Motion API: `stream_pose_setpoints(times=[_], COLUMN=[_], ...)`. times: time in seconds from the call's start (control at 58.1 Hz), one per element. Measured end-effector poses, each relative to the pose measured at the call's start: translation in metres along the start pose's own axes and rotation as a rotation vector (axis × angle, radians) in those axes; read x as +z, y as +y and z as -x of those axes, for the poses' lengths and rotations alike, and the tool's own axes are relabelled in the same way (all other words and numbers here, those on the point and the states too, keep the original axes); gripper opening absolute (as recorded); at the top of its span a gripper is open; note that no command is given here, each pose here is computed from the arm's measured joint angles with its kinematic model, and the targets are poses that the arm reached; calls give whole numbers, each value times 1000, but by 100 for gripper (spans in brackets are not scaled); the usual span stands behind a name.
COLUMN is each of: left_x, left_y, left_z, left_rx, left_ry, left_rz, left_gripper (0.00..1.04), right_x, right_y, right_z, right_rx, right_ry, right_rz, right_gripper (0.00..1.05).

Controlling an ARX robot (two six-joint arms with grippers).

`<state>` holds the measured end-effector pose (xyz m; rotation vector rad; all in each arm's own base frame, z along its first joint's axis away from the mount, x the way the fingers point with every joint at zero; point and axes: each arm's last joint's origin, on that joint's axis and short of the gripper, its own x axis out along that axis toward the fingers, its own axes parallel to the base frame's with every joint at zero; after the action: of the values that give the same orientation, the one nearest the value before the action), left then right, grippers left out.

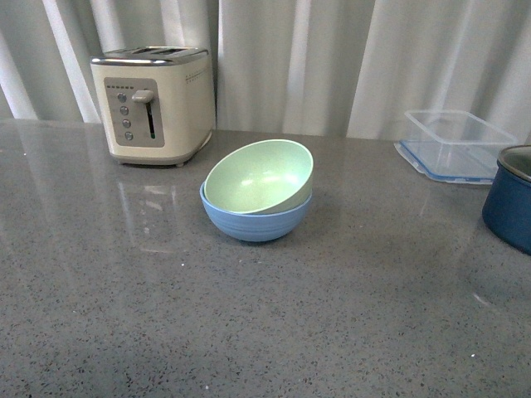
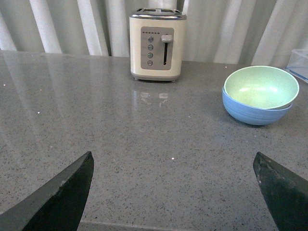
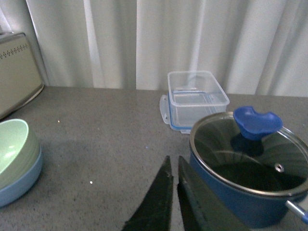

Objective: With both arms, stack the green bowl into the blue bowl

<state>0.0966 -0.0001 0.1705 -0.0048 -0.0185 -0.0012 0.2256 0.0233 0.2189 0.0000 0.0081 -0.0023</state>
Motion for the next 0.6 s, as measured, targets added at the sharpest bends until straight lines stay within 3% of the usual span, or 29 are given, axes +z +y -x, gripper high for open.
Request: stream_pose_setpoints(times=[0.603], left_x=[0], left_y=[0], left_z=[0], left_rx=[0], left_ry=[0], left_rz=[0], left_gripper=[98], right_x=[-39], right_y=[-23], right_z=[67], right_rx=[0], right_ry=[4], right_rz=[-2], right_gripper=[1])
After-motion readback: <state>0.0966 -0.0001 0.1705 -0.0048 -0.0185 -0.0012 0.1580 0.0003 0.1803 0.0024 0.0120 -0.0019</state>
